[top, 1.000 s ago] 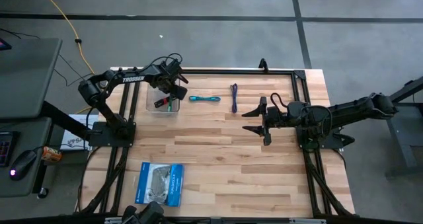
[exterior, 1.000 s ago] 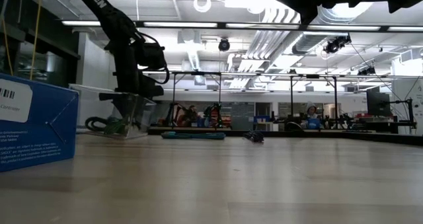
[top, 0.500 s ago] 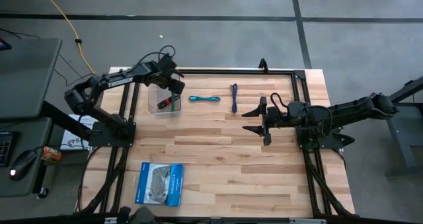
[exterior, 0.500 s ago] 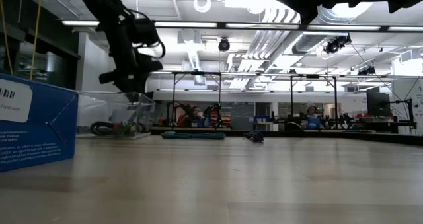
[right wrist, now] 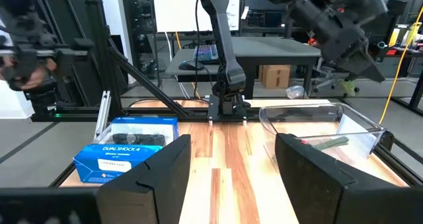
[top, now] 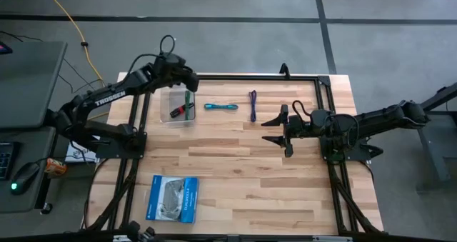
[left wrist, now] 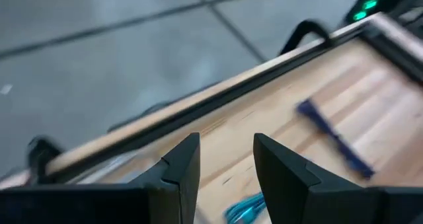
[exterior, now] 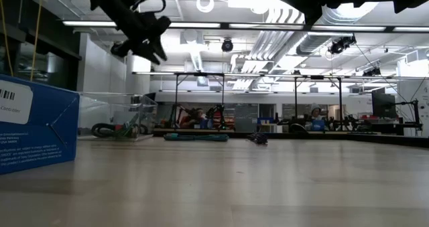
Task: Pick and place USB-C Cables
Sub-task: Put the purple USB cable into the transparent bin
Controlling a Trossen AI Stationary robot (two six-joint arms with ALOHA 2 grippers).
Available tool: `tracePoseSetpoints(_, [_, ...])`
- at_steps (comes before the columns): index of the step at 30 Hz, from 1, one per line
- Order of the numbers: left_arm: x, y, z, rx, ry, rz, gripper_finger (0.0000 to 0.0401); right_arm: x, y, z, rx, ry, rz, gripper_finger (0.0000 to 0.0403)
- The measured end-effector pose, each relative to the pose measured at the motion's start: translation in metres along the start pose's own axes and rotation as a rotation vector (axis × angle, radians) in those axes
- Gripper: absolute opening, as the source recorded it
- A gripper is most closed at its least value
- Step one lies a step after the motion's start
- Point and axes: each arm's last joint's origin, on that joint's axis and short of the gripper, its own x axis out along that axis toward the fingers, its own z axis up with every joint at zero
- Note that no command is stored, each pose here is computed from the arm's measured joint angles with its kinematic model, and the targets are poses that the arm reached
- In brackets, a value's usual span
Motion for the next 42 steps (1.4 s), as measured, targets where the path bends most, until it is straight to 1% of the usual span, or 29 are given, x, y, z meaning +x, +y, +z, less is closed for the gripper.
tracePoseSetpoints(6, [-0.004, -0.022, 0.005, 0.072, -0.101, -0.097, 0.0122, 0.0, 0.0, 0.0, 0.0, 0.0, 0.0, 0.0211])
tracePoseSetpoints(8, [-0.003, -0.032, 0.001, 0.095, -0.144, -0.164, 0.0122, 0.0, 0.0, 0.0, 0.0, 0.0, 0.0, 0.0211])
tracePoseSetpoints(12, [-0.002, -0.054, -0.017, 0.137, -0.214, -0.381, 0.0122, 0.0, 0.0, 0.0, 0.0, 0.0, 0.0, 0.0211])
tracePoseSetpoints(17, [-0.008, -0.083, -0.048, 0.166, -0.308, -0.6, 0.0122, 0.0, 0.0, 0.0, 0.0, 0.001, 0.0, 0.0211])
tracePoseSetpoints(20, [-0.022, -0.103, -0.066, 0.189, -0.362, -0.736, 0.0122, 0.0, 0.0, 0.0, 0.002, 0.0, 0.0, 0.0211])
tracePoseSetpoints(23, [-0.036, -0.122, -0.083, 0.22, -0.367, -0.848, 0.0122, 0.0, 0.0, 0.0, 0.003, 0.0, 0.0, 0.0211])
tracePoseSetpoints(26, [-0.055, -0.14, -0.095, 0.268, -0.401, -0.923, 0.0122, 0.0, 0.0, 0.0, 0.003, -0.001, 0.0, 0.0211])
tracePoseSetpoints(28, [-0.068, -0.149, -0.104, 0.309, -0.422, -0.932, 0.0122, 0.0, 0.0, 0.0, 0.003, -0.004, 0.0, 0.0211])
tracePoseSetpoints(29, [-0.075, -0.152, -0.108, 0.328, -0.442, -0.92, 0.0122, 0.0, 0.0, 0.001, 0.003, -0.008, 0.0, 0.0211])
tracePoseSetpoints(31, [-0.088, -0.159, -0.116, 0.364, -0.488, -0.874, 0.0122, 0.0, 0.0, 0.001, 0.004, -0.009, 0.0, 0.0211])
tracePoseSetpoints(34, [-0.1, -0.166, -0.129, 0.421, -0.517, -0.787, 0.0122, 0.0, 0.0, 0.001, 0.028, -0.013, 0.0, 0.0211])
tracePoseSetpoints(38, [-0.109, -0.168, -0.136, 0.428, -0.54, -0.721, 0.0122, 0.0, 0.0, 0.002, 0.046, -0.021, 0.0, 0.0211])
tracePoseSetpoints(42, [-0.111, -0.168, -0.136, 0.405, -0.531, -0.742, 0.0122, 0.0, 0.0, 0.002, 0.047, -0.022, 0.001, 0.0211])
